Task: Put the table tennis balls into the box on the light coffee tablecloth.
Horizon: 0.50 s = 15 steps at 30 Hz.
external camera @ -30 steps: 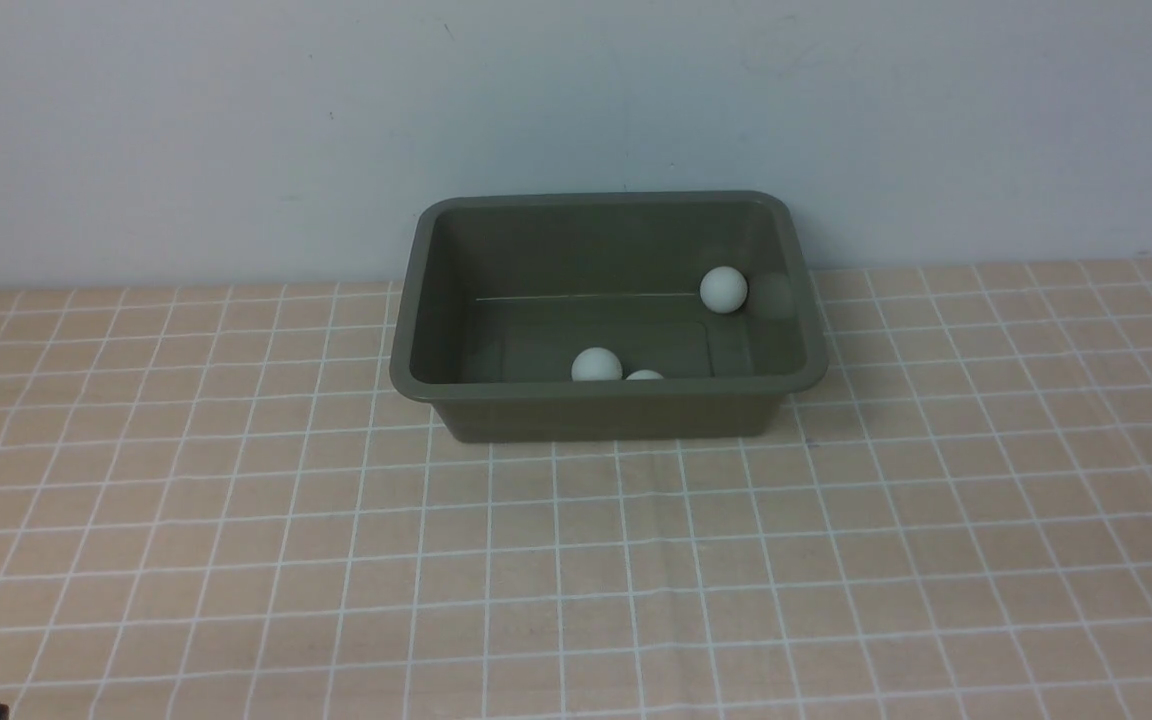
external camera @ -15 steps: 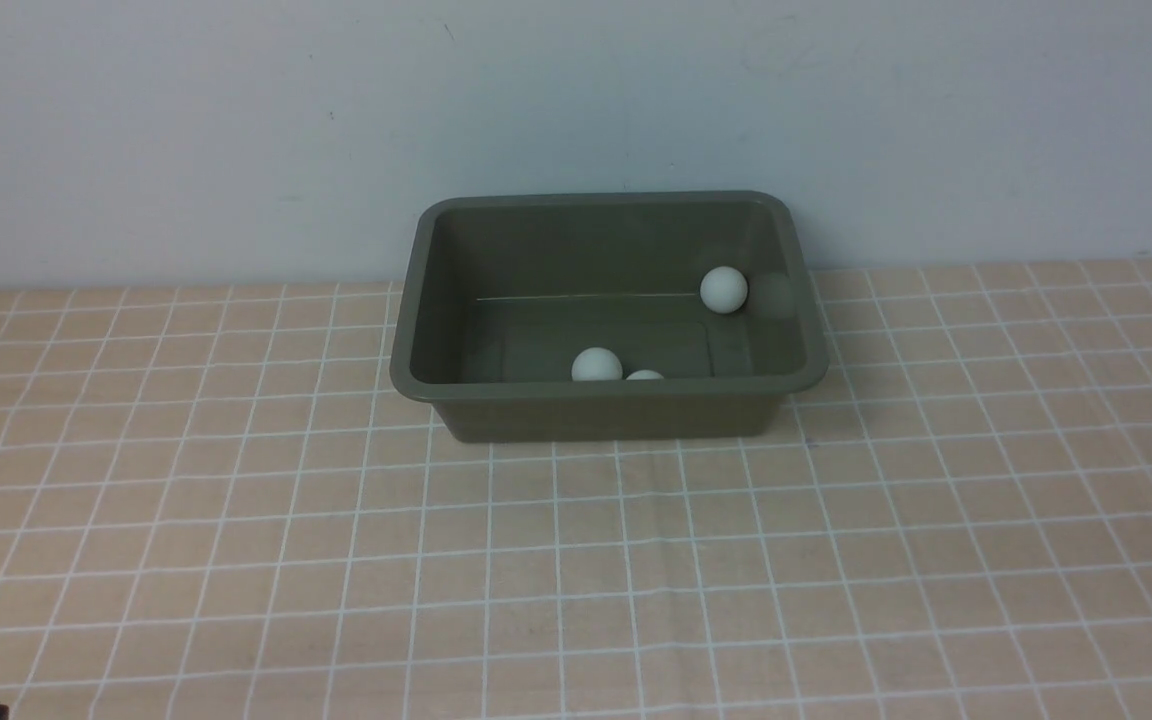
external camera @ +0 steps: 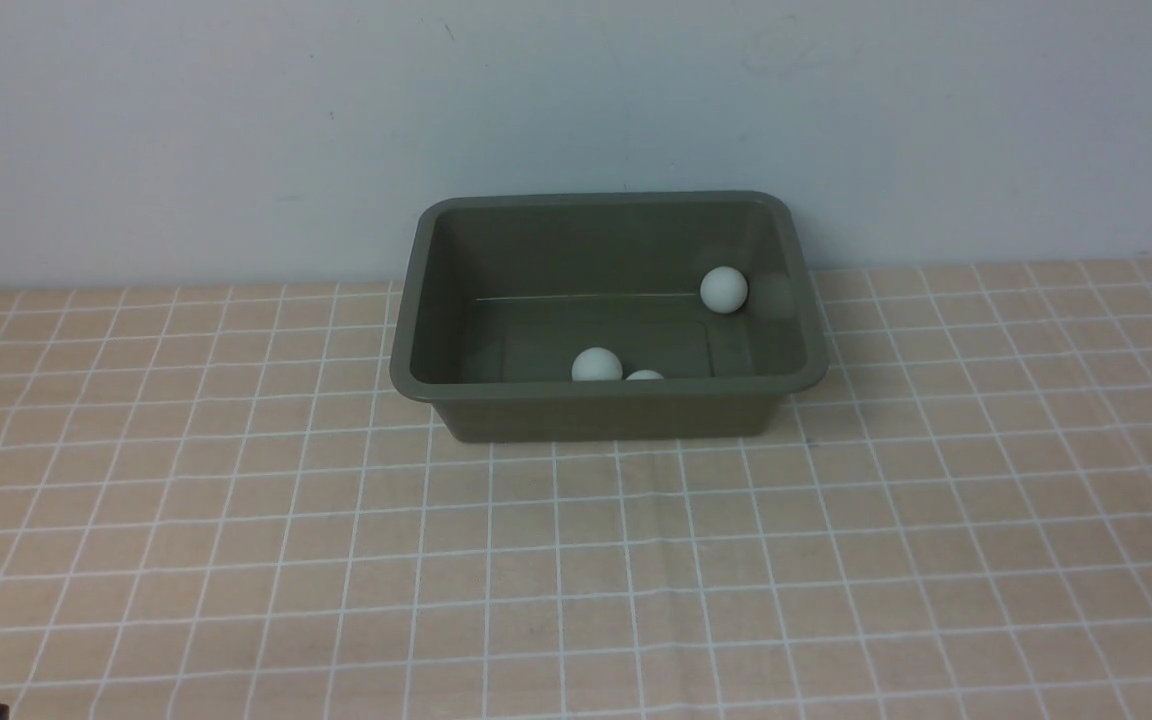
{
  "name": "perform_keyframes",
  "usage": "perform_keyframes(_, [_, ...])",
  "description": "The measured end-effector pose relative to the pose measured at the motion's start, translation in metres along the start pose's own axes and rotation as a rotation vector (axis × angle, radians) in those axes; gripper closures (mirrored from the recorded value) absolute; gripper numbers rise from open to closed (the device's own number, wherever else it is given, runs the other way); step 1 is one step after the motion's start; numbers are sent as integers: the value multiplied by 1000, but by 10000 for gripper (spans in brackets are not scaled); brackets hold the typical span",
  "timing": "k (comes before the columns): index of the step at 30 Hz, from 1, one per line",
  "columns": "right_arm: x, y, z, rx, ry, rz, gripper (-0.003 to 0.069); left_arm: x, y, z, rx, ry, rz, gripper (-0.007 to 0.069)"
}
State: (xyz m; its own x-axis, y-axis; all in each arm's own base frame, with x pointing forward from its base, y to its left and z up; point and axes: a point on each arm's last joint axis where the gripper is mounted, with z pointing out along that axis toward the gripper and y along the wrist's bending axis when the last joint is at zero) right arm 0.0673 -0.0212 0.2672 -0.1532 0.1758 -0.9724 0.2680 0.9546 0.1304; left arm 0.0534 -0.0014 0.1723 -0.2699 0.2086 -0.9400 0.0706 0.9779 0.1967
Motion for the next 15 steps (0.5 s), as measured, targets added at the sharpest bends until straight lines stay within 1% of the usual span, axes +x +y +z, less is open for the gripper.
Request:
perform_keyframes(2, [11, -3, -3, 12, -21, 6, 676, 0, 0, 0, 0, 0, 0, 694])
perform_keyframes(7, [29, -7, -9, 1, -79, 13, 676, 0, 0, 0, -1, -2, 0, 694])
perform_keyframes(15, [30, -8, -19, -21, -164, 28, 676, 0, 0, 0, -1, -5, 0, 694])
